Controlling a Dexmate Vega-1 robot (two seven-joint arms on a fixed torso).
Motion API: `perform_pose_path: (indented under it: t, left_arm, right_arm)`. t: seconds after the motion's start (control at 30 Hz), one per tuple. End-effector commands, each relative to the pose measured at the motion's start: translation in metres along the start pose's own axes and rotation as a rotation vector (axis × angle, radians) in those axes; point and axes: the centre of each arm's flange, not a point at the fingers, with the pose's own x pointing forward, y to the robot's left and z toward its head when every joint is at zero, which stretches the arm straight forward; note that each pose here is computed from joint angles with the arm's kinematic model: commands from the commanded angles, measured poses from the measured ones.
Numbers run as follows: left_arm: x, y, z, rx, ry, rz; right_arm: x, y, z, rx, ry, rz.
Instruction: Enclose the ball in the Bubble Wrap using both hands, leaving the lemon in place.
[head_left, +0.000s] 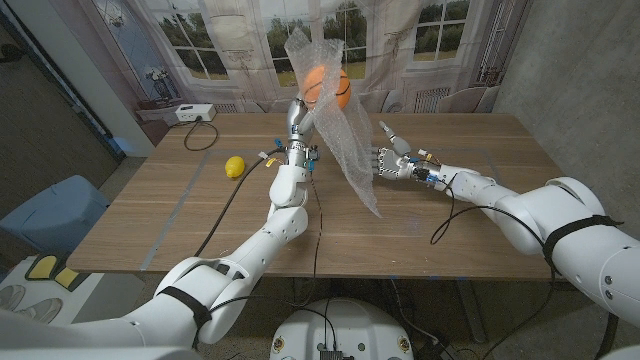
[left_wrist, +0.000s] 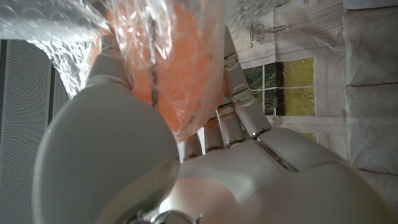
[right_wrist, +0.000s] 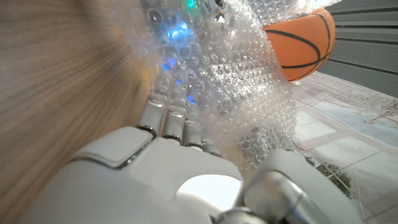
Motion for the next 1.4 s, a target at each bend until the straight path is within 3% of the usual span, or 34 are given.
perform_pose_path:
  t: [0.03, 0.17, 0.43, 0.63, 0.93, 1.13, 1.17, 1.4]
  left_arm:
    - [-0.021, 0.023, 0.0, 0.128, 0.055, 0.052]
    - [-0.026, 0.029, 0.002, 0.156, 0.066, 0.063]
    - [-0.03, 0.033, 0.007, 0.206, 0.094, 0.052]
    - [-0.029, 0.035, 0.015, 0.288, 0.166, 0.025]
    - [-0.024, 0.037, 0.025, 0.433, 0.322, -0.028]
    - [-0.02, 0.04, 0.028, 0.515, 0.458, -0.075]
    - [-0.018, 0.041, 0.03, 0.544, 0.517, -0.091]
    - [-0.015, 0.046, 0.031, 0.63, 0.65, -0.166]
  right_arm:
    - [-0.006, 0.005, -0.002, 0.031, -0.044, 0.051]
    - [-0.006, 0.008, 0.0, -0.01, 0.002, 0.071]
    - [0.0, 0.016, 0.007, -0.136, 0.162, 0.113]
    - [0.002, 0.017, 0.003, -0.122, 0.199, 0.068]
    - [0.004, 0.016, -0.005, -0.108, 0.261, 0.038]
    - [0.003, 0.016, -0.009, -0.111, 0.288, 0.001]
    - [0.003, 0.015, -0.01, -0.1, 0.287, -0.007]
    - [0.004, 0.011, -0.014, -0.095, 0.318, -0.034]
